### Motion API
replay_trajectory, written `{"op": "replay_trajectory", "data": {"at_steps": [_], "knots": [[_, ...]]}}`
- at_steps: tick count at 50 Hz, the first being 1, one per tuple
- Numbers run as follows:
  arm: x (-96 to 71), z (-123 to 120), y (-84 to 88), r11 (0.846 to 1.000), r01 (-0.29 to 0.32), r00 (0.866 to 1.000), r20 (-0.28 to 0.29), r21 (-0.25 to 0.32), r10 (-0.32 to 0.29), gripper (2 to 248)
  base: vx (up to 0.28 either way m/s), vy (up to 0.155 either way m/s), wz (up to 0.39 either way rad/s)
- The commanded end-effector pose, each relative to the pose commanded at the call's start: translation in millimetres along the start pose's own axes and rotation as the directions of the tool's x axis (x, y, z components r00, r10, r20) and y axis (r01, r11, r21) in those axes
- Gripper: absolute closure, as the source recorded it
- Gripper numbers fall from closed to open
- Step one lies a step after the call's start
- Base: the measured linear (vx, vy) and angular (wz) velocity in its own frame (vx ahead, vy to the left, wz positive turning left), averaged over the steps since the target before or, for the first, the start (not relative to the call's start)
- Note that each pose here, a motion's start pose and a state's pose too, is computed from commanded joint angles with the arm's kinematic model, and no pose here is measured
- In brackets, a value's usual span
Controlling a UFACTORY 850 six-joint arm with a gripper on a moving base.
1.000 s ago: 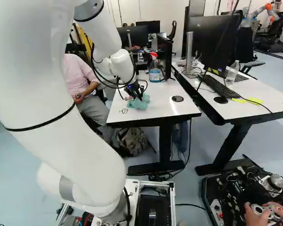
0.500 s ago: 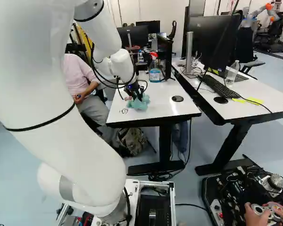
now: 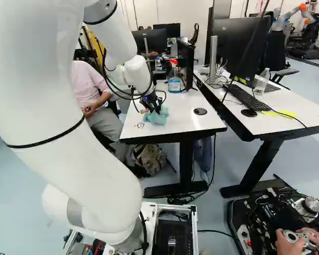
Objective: Clean the table with the green towel
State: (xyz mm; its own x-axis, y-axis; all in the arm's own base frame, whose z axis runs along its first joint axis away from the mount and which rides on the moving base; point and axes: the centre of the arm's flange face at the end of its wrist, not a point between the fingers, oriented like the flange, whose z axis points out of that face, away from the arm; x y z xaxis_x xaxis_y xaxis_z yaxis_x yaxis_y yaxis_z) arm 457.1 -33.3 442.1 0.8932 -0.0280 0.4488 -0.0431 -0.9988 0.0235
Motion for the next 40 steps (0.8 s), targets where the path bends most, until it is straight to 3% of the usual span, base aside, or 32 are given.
{"op": "replay_trajectory", "data": {"at_steps": [23, 40], "knots": [[-0.7, 0, -2.5, 1.000, 0.005, 1.000, 0.007, 0.002, -0.005, 211, 0.000, 0.000, 0.000], [-2.8, -2, -26.8, 0.998, 0.052, 0.999, 0.005, 0.026, -0.053, 211, 0.000, 0.000, 0.000]]}}
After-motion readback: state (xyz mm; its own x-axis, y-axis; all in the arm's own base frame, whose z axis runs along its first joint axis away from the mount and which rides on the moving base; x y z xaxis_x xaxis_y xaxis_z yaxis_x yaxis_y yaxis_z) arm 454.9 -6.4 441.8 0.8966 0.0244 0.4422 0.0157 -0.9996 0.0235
